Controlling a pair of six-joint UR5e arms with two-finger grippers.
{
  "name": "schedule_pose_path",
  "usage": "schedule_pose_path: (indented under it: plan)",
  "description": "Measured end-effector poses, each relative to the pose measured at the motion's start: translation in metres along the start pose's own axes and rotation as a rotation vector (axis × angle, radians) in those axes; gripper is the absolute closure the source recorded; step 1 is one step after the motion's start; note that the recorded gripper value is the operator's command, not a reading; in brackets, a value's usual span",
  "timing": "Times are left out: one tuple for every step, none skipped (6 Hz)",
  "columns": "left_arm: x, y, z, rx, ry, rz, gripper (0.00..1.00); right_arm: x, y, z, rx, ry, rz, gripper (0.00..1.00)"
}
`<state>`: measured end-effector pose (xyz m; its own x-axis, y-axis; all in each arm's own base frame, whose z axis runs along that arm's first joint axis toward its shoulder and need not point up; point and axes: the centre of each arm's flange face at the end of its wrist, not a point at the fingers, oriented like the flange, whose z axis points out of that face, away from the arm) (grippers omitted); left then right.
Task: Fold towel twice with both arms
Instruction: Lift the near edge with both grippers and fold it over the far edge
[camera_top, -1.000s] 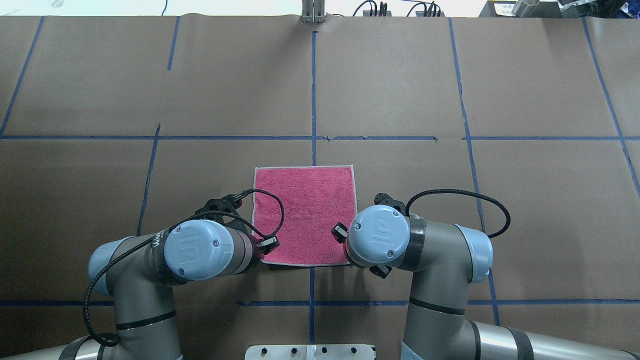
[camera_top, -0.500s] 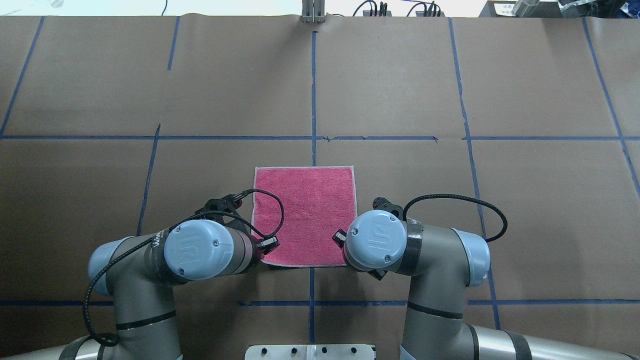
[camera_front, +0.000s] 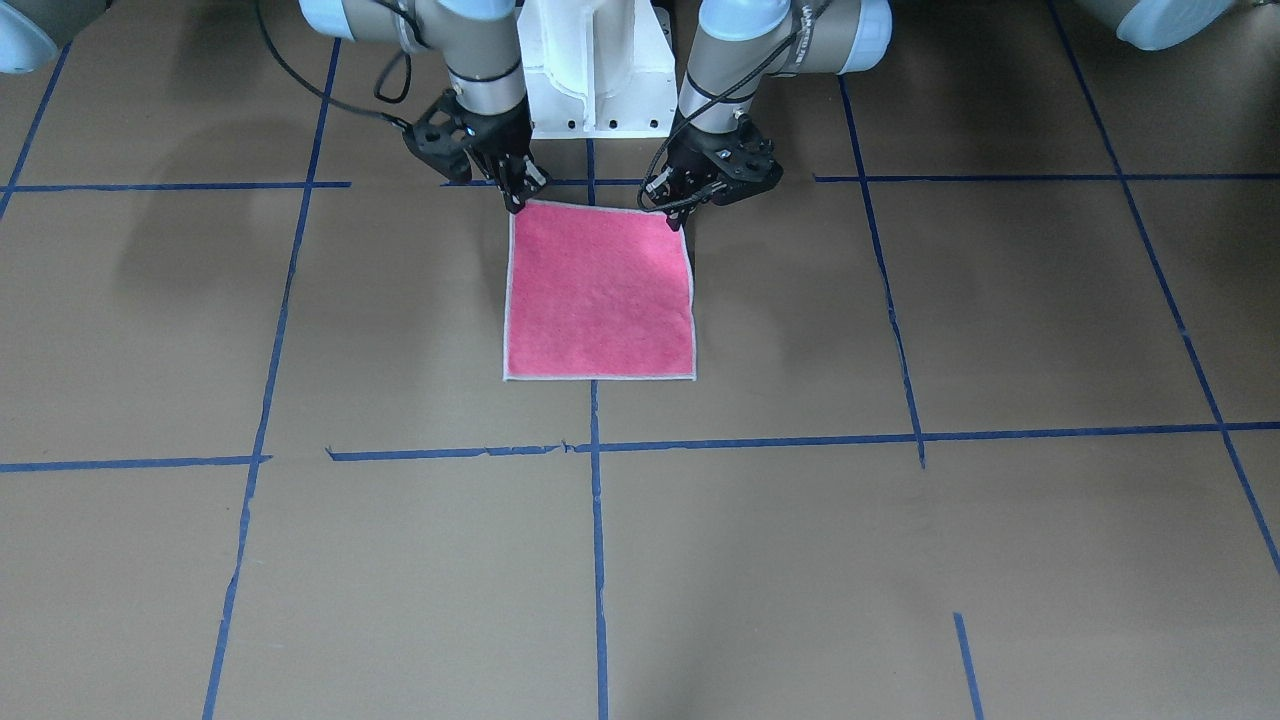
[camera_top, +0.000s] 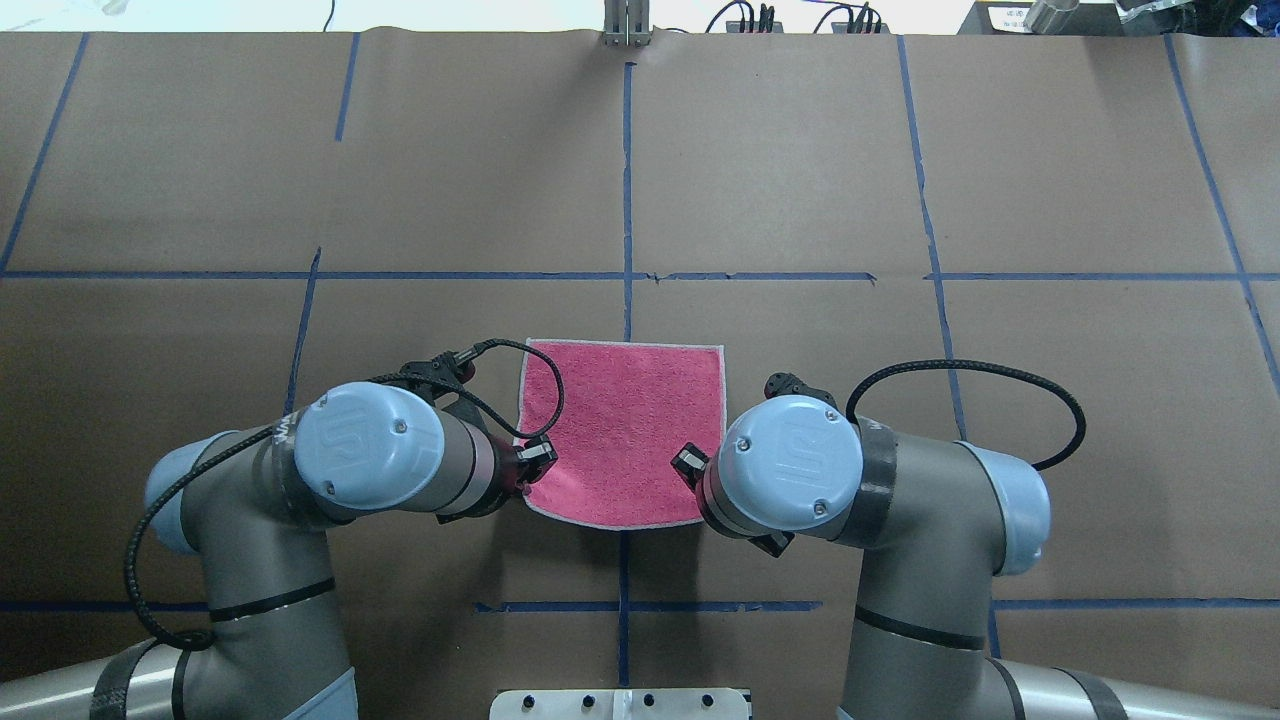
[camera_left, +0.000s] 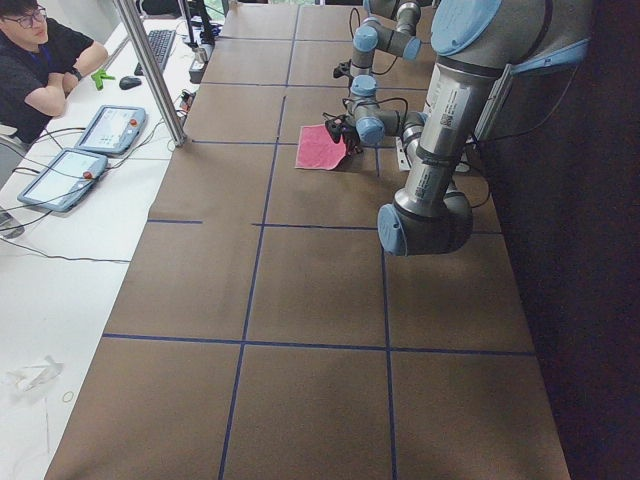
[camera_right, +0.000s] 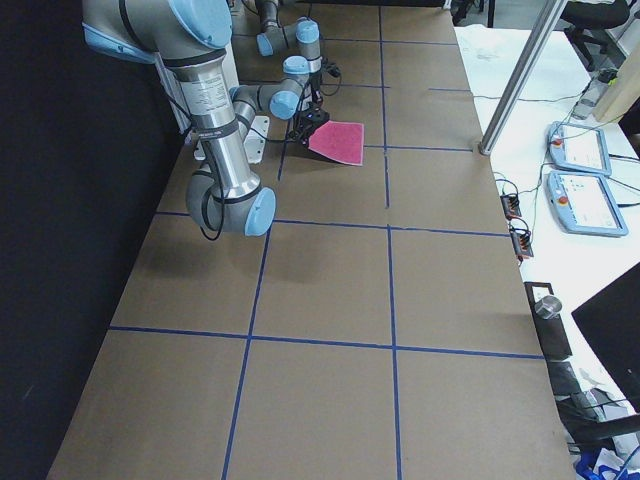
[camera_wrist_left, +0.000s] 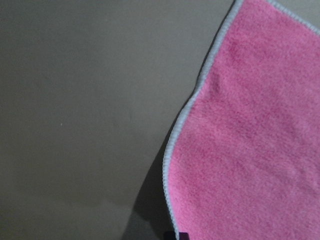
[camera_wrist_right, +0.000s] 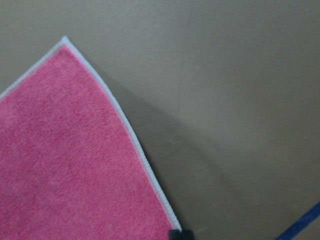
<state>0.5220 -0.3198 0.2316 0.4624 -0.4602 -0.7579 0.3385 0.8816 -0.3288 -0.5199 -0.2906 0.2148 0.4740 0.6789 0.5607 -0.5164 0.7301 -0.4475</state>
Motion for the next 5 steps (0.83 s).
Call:
schedule_pose_path:
  plan:
    - [0.009,-0.004,-0.019,-0.013,0.012,-0.009,1.0,0.002,-0.003,-0.019,-0.001,-0.009,0.003,1.0]
    - [0.016,-0.005,-0.028,-0.012,0.015,-0.013,1.0,0.005,-0.007,-0.022,0.006,-0.007,0.0,1.0]
    - [0.021,-0.009,-0.028,-0.002,0.011,-0.001,1.0,0.005,-0.015,-0.019,0.02,0.0,-0.016,1.0]
    - [0.03,-0.021,-0.02,0.018,0.001,0.013,1.0,0.0,-0.028,-0.013,0.039,0.006,-0.026,1.0]
    - [0.04,-0.035,-0.007,0.039,-0.014,0.02,1.0,-0.009,-0.041,-0.004,0.06,0.013,-0.022,1.0]
